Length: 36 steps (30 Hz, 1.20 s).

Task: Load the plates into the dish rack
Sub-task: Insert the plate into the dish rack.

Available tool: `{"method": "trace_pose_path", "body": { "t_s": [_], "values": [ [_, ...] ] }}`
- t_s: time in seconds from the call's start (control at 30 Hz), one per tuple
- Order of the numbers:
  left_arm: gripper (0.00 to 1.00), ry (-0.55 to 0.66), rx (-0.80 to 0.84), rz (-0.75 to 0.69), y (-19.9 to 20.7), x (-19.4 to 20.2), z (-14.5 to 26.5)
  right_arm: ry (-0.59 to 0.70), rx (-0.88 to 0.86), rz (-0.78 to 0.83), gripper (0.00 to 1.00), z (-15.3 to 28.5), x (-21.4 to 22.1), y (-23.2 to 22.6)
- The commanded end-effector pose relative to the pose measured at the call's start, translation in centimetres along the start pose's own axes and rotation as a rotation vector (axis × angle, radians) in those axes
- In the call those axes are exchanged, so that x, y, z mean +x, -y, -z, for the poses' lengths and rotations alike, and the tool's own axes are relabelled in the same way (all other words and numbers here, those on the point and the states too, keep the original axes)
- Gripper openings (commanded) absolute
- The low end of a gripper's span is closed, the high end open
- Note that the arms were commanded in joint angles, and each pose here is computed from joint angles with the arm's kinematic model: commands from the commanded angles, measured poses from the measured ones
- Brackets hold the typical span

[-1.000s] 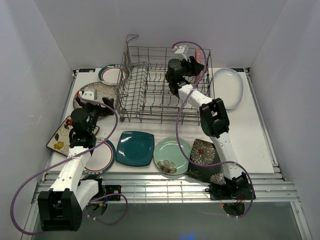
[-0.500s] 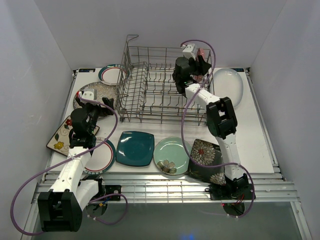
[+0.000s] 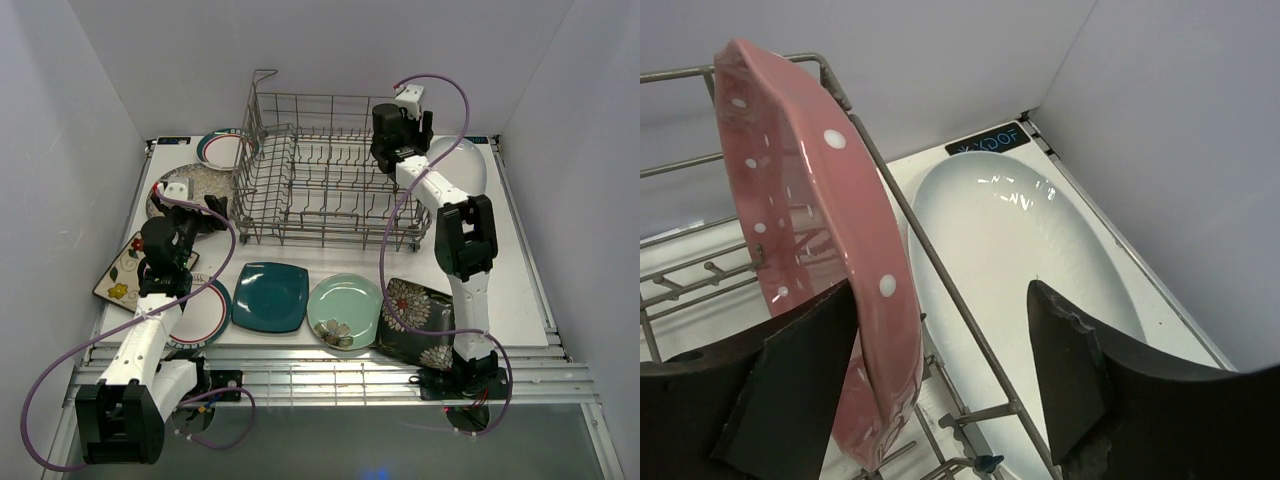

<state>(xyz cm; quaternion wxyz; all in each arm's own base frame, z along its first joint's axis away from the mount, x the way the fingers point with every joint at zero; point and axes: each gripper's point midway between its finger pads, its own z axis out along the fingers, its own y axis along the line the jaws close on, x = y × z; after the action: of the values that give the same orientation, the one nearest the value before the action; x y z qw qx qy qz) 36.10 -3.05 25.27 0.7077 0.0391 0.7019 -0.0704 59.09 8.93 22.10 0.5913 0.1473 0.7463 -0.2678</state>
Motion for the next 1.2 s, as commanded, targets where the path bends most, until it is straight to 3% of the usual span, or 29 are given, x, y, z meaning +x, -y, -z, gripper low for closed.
{"method": "trace_pose_path", "body": {
  "t_s": [0.0,0.3,0.73,0.9,1.17],
  "values": [
    [0.98,0.037,0.008,-0.010,0.1,-1.2,0.1,0.015,-0.029,-0.092,0.74,0.9,-2.5,0.2],
    [0.98,0.035,0.012,-0.010,0.1,-1.2,0.1,0.029,-0.135,-0.135,0.91,2.0,-3.7,-0.3],
    [0.98,0.035,0.015,-0.010,0.2,-1.2,0.1,0.076,-0.269,-0.142,0.99,3.6,-7.5,-0.6],
    [0.98,0.041,0.020,-0.014,0.3,-1.4,0.2,0.103,-0.375,-0.146,0.90,4.7,-9.0,-1.6],
    [0.98,0.044,0.019,-0.014,0.3,-1.5,0.3,0.146,-0.473,-0.176,0.90,6.3,-12.2,-1.7]
  ]
}}
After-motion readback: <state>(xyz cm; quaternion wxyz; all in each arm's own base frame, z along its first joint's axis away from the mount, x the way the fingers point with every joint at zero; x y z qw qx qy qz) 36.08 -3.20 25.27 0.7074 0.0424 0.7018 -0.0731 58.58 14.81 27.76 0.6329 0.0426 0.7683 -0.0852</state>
